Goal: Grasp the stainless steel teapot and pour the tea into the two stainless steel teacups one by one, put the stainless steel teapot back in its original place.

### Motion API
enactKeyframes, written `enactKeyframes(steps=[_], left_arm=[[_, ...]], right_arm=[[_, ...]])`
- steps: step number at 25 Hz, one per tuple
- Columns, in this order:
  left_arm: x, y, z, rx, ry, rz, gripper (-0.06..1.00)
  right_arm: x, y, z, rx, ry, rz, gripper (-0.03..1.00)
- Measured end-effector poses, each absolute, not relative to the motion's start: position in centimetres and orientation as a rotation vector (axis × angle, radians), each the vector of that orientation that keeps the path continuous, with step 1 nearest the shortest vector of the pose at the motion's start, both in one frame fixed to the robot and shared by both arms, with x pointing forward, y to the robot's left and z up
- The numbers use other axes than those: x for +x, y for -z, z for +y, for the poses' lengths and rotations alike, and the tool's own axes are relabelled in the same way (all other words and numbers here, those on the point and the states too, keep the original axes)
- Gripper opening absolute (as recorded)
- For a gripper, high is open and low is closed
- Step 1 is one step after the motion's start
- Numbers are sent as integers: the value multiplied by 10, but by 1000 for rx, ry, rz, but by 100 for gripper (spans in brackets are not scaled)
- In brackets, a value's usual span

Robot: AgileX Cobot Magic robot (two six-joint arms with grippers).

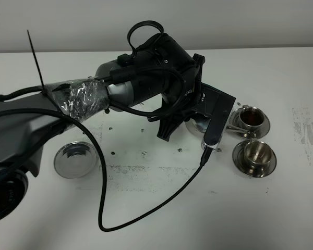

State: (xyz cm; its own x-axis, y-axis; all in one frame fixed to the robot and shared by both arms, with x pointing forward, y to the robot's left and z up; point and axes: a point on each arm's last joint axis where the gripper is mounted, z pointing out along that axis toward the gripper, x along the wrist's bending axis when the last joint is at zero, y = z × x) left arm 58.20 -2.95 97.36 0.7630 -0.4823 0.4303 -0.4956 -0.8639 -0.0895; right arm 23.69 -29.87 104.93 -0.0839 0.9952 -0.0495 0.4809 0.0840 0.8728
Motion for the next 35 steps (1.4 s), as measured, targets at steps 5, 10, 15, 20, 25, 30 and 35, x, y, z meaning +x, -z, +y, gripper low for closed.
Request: enactKeyframes(steps=[5, 10, 15, 20, 25, 30, 35], left_arm=[[581, -966, -44, 2907, -705, -840, 19], [580, -960, -48, 2918, -694, -862, 19], [581, -959, -47, 2941, -716, -906, 19], [580, -960, -47, 2950, -736, -940, 19], [578, -961, -50, 2944, -762, -969, 19], [579, -962, -50, 2944, -804, -997, 19], [579, -963, -53, 2927, -835, -1010, 19]], right_arm=[[237, -1049, -299, 1481, -925, 1659, 51], [237, -1049, -299, 1481, -925, 1659, 51], [237, -1049, -299, 1481, -925, 1659, 51], [237, -1049, -299, 1481, -925, 1659, 51], [237, -1049, -299, 1481, -925, 1659, 51], [237, -1049, -299, 1481, -925, 1659, 51], [237, -1049, -299, 1481, -925, 1659, 51]])
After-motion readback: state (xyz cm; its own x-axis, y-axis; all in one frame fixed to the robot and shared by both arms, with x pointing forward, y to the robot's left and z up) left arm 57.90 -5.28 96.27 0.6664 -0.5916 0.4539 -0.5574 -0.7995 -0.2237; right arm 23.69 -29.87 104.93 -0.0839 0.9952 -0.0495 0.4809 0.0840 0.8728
